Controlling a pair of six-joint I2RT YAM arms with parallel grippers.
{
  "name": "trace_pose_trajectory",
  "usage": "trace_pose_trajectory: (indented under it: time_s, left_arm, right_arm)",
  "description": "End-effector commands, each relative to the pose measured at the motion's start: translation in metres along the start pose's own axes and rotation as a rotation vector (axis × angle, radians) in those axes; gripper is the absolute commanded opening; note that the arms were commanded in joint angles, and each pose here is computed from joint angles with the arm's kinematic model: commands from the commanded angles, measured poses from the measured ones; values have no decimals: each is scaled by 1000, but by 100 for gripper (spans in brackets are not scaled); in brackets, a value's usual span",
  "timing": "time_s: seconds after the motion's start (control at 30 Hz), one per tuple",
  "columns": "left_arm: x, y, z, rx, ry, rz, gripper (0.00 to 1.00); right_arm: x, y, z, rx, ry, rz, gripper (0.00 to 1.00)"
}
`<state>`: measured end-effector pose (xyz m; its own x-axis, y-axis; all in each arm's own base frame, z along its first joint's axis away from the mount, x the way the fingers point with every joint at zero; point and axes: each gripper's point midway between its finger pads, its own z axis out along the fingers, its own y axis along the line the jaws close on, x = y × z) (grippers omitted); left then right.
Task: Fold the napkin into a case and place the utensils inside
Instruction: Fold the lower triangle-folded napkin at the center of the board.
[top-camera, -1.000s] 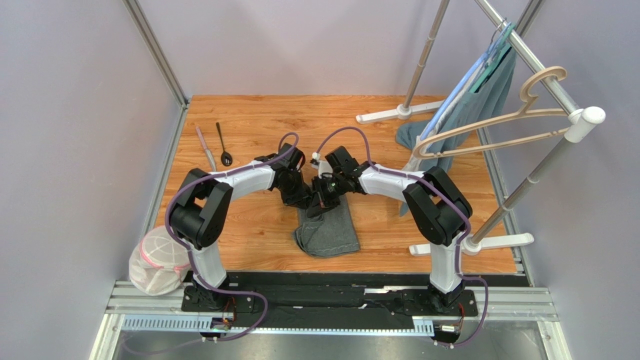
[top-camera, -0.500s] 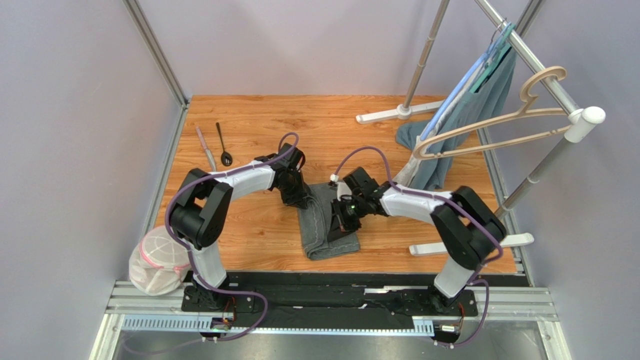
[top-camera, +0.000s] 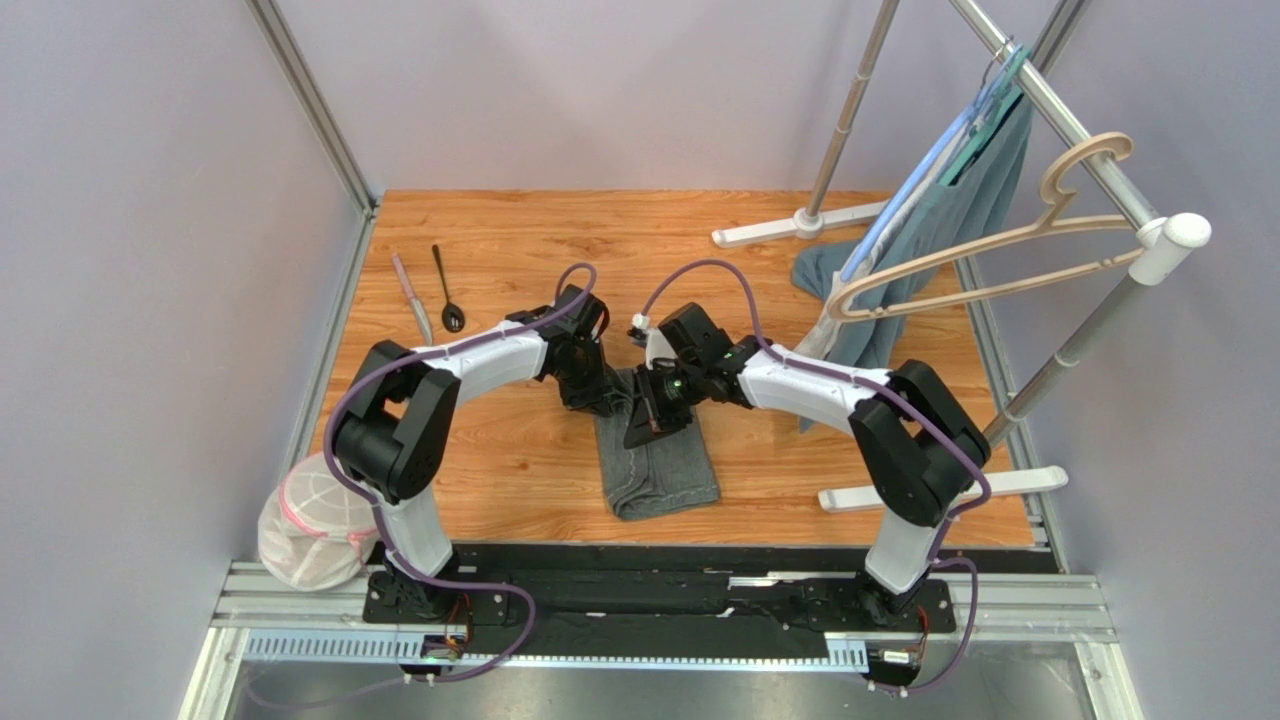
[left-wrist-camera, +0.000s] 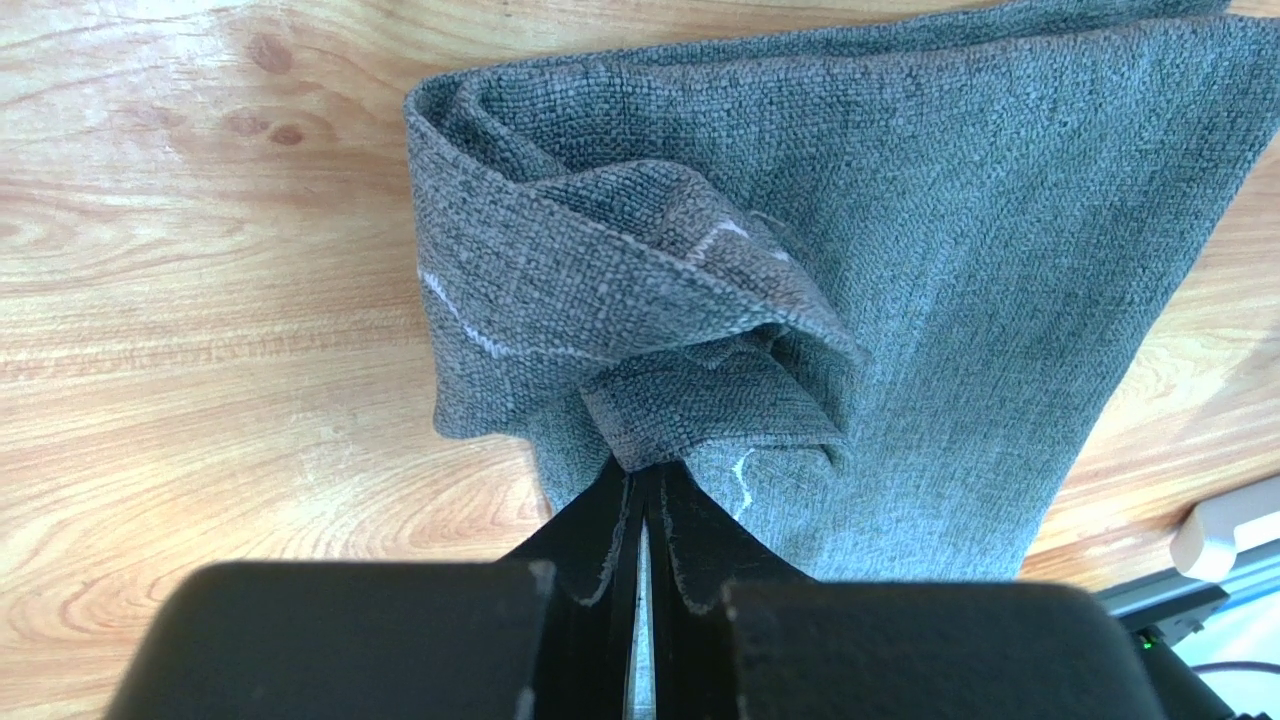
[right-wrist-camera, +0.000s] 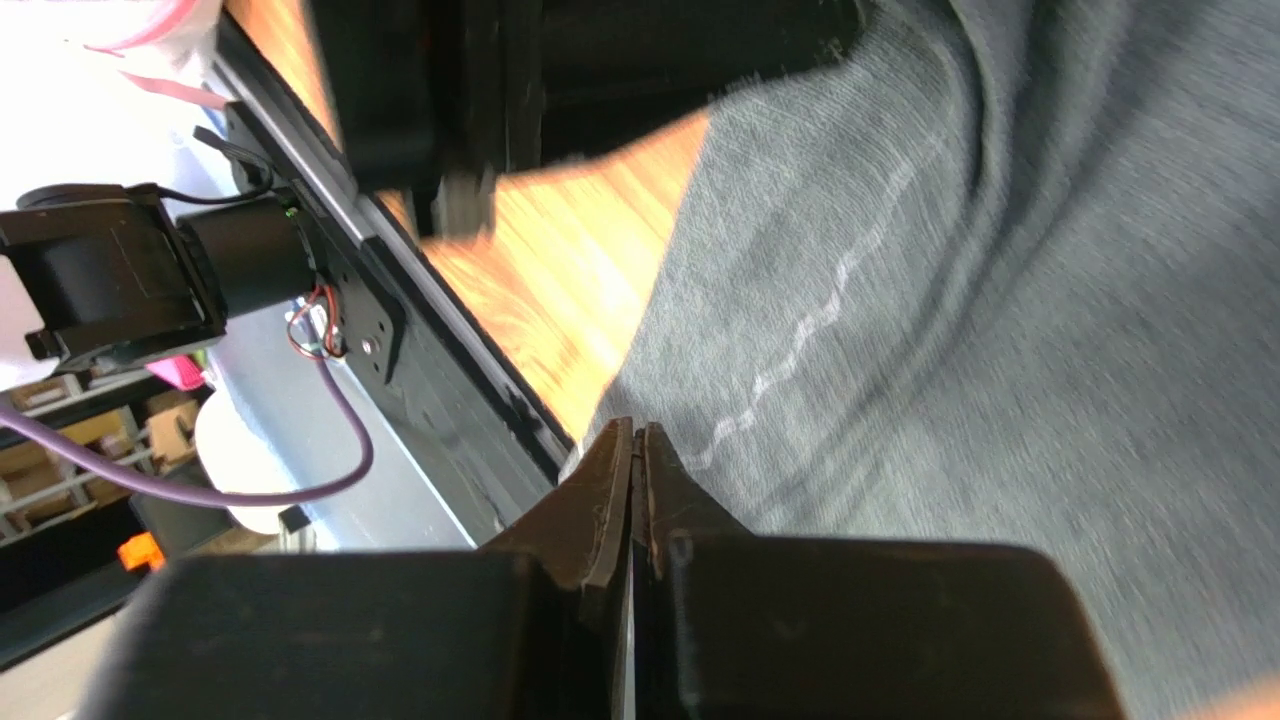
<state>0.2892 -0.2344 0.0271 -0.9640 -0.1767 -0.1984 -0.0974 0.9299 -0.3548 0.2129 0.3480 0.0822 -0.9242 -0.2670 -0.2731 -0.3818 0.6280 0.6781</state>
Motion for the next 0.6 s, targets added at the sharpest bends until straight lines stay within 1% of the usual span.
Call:
trace_pose_trajectory:
  time_s: [0.0,0.07,0.2,0.3,0.4,0.47,0.53,0.57]
  left_arm:
    - [-14,-15,-13,34,-46,31,6]
    - [-17,-16,-14,36,-53,34,6]
    - [-21,-20,-18,41,-63,49,6]
    - [-27,-27,-23,53,-75,64,7]
    - [-33,-34,-41,71,-99,84,9]
    - [-34,-40,-58,98,-125,96,11]
    - [-26,-38,-66,110,-110,109,12]
    - [-24,-40,-74,130,-121,115,12]
  right_arm:
    - [19,3,21,-64,66,33,0]
    - [46,-10,18,-48,92,59,0]
    - [73,-32,19,-6,103,91,0]
    - [73,-38,25,7,112,112,0]
    - [64,-37,23,22,72,96,0]
    - [59,-33,17,36,64,82,0]
    - [50,-19,10,13,47,59,0]
    - [49,-16,6,11,40,53,0]
